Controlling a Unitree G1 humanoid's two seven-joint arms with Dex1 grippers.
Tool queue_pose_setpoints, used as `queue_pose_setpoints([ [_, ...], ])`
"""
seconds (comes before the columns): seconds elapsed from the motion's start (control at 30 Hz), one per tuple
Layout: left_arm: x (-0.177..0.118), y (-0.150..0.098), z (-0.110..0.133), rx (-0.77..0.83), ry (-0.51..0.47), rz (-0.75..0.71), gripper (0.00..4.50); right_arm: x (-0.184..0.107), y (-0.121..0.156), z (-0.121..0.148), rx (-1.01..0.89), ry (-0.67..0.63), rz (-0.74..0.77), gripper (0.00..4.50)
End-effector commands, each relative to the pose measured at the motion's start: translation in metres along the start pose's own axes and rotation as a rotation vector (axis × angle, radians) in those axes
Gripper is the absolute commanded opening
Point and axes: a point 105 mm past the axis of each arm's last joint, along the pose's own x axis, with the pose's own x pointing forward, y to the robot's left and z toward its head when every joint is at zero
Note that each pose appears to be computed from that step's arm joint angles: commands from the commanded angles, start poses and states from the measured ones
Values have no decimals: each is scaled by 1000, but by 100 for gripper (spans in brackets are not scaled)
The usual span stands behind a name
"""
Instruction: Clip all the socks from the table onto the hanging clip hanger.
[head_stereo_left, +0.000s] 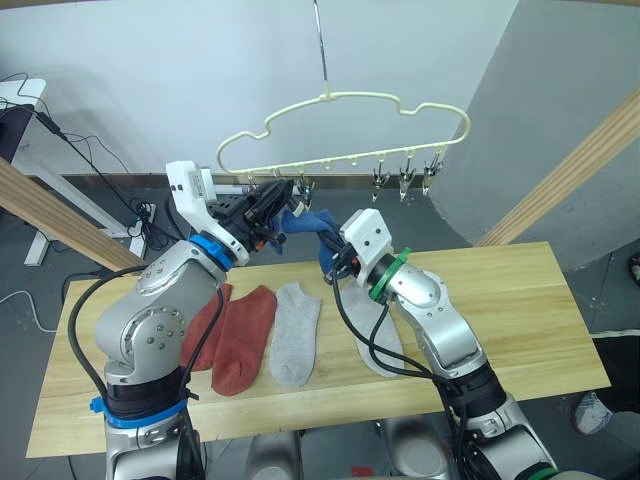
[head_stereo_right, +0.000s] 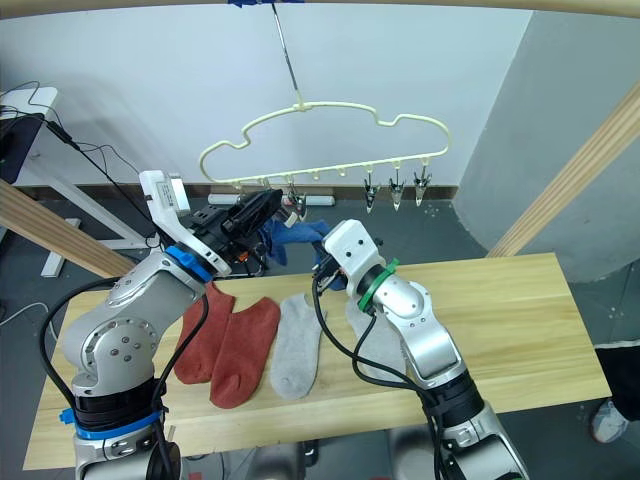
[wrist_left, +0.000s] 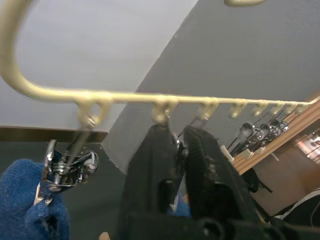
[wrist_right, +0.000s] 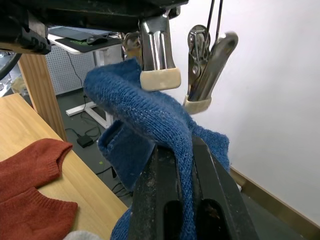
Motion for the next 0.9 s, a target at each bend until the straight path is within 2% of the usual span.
queue_pose_setpoints([
  [0.03, -5, -8, 10, 28, -38, -38, 200, 2, 7, 16, -5, -62, 36, 0],
  [0.07, -5, -8, 10, 32, -38, -35, 224, 2, 8, 16, -7, -62, 42, 0],
  [0.23, -6, -7, 10, 38, -33, -34, 224, 3, 11, 15, -4, -60, 58, 0],
  [0.33, -10, -6, 7, 61, -18, -31, 230, 3, 13, 14, 13, -59, 77, 75],
  [0.43, -12, -6, 6, 87, -11, -29, 230, 3, 17, 12, -10, -38, 107, 178],
  [0.57, -17, 0, 4, 174, -13, 11, 230, -3, 13, 8, -32, -12, 121, 178],
  [0.73, -26, 7, -4, 340, -34, 78, 230, -32, -4, 5, -85, 59, 181, 178],
  [0.9, -34, -3, -13, 432, -51, 42, 230, -62, -21, 18, -112, 85, 245, 178],
])
